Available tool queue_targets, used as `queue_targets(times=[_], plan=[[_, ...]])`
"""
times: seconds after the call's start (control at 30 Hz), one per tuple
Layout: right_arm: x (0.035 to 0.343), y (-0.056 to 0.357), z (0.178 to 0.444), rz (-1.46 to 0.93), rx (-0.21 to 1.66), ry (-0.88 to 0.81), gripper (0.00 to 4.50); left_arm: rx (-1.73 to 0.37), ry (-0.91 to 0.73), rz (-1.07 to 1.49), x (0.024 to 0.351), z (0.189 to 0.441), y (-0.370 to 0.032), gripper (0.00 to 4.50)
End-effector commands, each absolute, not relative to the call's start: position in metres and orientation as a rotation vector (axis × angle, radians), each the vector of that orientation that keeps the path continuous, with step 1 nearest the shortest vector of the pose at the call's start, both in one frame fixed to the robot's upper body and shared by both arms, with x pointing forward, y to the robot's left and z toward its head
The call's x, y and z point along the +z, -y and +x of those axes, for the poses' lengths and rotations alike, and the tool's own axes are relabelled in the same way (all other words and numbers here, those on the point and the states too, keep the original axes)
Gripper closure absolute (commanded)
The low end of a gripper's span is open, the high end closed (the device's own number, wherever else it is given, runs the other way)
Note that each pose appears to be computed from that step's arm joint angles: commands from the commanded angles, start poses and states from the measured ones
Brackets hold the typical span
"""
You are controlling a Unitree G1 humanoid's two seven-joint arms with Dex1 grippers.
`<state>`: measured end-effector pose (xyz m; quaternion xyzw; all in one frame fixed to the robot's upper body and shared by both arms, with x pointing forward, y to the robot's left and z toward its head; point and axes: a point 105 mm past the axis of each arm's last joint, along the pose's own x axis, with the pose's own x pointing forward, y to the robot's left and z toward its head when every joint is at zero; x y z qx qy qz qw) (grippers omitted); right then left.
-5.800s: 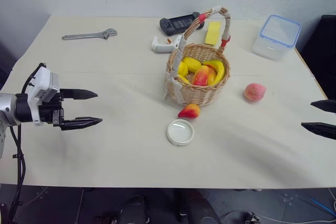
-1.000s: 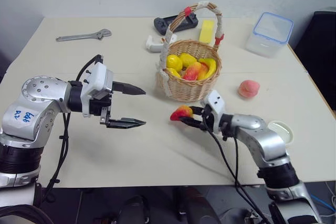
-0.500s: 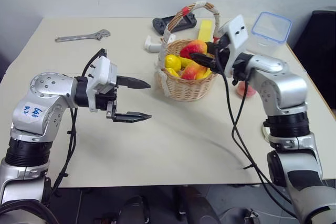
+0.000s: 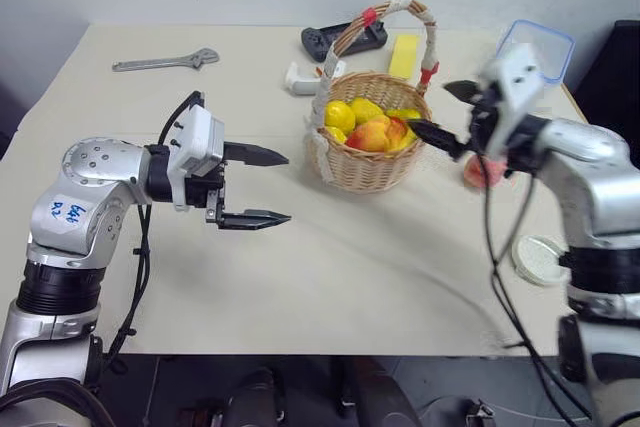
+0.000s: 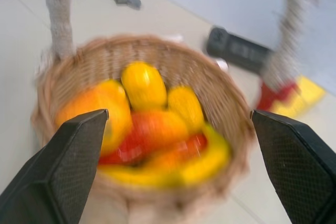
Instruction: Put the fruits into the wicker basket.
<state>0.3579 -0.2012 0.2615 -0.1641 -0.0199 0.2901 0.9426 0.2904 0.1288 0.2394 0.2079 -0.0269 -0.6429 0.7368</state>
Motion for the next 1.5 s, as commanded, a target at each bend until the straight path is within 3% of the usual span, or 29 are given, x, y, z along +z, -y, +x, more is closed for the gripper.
queue_targets(times=[0.03, 0.13, 0.27, 0.93, 0.97, 1.03, 1.13, 1.17, 1.3, 1.5], plan=[[0.271, 0.244, 0.348, -0.283, 0.448, 0.037, 0.03, -1.413, 0.096, 0.479, 0.246, 0.288, -0.128, 0.00], [0.239, 0.285, 0.355, -0.147, 0.306, -0.075, 0.03, -1.414, 0.109, 0.481, 0.248, 0.289, -0.125, 0.00], [0.213, 0.294, 0.366, -0.087, 0.248, -0.124, 0.03, -1.410, 0.161, 0.449, 0.258, 0.291, -0.117, 0.00], [0.161, 0.261, 0.425, 0.053, 0.244, -0.189, 0.03, -1.398, 0.179, 0.459, 0.262, 0.294, -0.115, 0.00], [0.160, 0.262, 0.427, 0.049, 0.241, -0.189, 0.20, -1.397, 0.179, 0.460, 0.262, 0.294, -0.115, 0.00], [0.160, 0.262, 0.430, 0.032, 0.244, -0.180, 0.62, -1.396, 0.178, 0.462, 0.263, 0.294, -0.115, 0.00], [0.162, 0.262, 0.431, 0.018, 0.258, -0.164, 1.65, -1.393, 0.174, 0.464, 0.262, 0.294, -0.117, 0.00], [0.164, 0.262, 0.430, 0.020, 0.264, -0.158, 1.76, -1.390, 0.172, 0.463, 0.262, 0.294, -0.117, 0.00], [0.180, 0.253, 0.422, -0.007, 0.357, -0.098, 1.86, -1.367, 0.165, 0.456, 0.261, 0.295, -0.122, 0.00], [0.246, 0.175, 0.388, -0.008, 0.699, 0.049, 1.86, -1.300, 0.164, 0.427, 0.266, 0.299, -0.137, 0.00]])
